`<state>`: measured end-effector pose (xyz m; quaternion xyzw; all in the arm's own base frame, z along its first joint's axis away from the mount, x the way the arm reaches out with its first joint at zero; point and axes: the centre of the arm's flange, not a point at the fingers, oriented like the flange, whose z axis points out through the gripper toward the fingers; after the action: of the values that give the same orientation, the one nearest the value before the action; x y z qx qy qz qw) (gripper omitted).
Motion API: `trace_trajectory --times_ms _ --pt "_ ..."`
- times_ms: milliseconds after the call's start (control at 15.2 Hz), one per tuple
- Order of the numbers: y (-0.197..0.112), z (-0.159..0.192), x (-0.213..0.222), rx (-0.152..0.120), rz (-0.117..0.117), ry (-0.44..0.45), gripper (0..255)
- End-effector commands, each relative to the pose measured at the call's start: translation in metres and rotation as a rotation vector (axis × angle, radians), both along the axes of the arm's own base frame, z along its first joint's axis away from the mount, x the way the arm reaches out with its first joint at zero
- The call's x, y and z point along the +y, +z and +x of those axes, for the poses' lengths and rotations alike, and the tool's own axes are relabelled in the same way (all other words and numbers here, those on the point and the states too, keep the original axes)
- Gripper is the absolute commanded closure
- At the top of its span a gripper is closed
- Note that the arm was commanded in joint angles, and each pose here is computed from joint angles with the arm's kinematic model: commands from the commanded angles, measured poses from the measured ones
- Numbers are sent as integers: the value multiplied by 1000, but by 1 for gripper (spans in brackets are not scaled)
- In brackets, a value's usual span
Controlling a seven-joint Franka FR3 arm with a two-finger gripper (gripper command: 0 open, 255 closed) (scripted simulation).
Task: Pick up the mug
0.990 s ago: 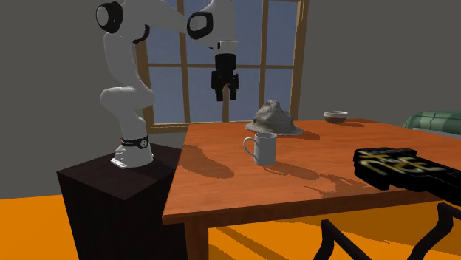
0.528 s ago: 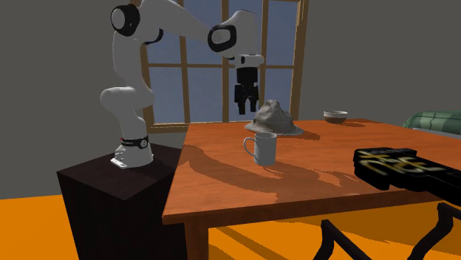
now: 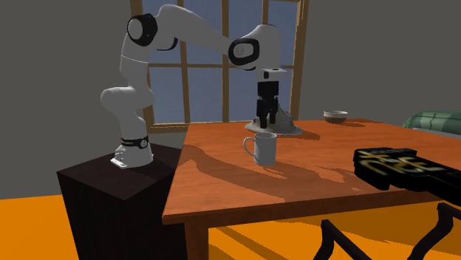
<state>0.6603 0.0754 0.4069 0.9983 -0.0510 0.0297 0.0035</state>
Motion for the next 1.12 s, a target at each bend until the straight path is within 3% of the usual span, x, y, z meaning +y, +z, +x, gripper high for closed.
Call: trace_trajectory --times_ms 0,462,528,1056 --pt "-13 3 0 -1 1 0 0" --pt "-37 3 0 -1 1 0 0" --pt "-36 3 0 -1 1 0 255" --pt "-36 3 0 -1 1 0 255"
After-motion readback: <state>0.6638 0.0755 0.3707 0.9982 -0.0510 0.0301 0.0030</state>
